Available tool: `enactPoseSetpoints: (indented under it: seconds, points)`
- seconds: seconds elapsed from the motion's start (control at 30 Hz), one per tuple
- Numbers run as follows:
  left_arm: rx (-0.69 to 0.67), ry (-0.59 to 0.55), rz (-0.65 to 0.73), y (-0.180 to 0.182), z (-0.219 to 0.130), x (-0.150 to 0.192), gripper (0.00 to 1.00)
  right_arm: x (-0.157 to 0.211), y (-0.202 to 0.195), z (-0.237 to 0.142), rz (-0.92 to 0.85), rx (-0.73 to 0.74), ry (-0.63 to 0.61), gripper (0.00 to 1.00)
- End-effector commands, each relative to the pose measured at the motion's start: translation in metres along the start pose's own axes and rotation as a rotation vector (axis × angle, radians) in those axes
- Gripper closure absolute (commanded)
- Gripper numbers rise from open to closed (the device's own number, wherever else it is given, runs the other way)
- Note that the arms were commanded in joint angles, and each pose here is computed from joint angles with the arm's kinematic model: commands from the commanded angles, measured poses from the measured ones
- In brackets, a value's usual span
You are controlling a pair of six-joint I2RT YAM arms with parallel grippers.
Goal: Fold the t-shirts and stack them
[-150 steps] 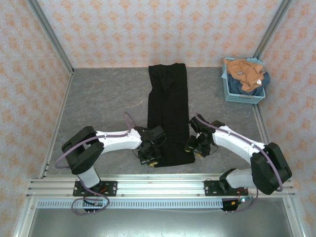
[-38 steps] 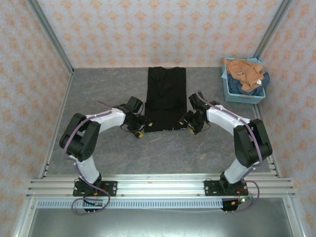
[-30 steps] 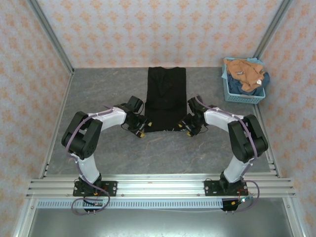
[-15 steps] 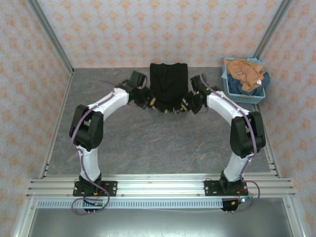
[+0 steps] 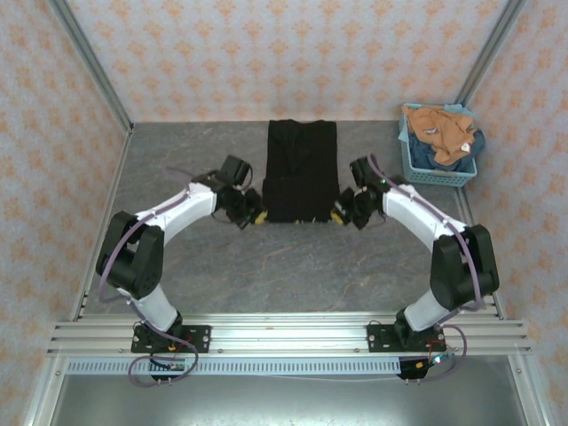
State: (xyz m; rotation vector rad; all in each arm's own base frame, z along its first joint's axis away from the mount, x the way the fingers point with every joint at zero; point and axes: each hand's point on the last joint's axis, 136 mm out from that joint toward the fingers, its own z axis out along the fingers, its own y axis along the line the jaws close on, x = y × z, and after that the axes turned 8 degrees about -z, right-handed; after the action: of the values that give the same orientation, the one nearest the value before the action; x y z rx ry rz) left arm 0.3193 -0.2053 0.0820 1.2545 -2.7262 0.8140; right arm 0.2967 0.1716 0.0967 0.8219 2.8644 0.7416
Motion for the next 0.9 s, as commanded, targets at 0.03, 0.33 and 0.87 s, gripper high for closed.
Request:
enactPoseSetpoints:
  seconds: [0.03,0.33,0.87]
  points:
    - [-0.106,0.109,0.105,0.063,-0.002,0.067,1.0,0.072,-0.032,0.002,-0.039,0.013,0.132,1.0]
    - [-0.014,0.101,0.202,0.09,-0.064,0.118,1.0,0.143,-0.071,-0.051,-0.101,0.026,0.167,1.0]
    - [0.169,0.02,0.003,-0.046,-0.115,0.061,0.97,0.039,0.07,-0.118,0.018,-0.163,0.021,1.0]
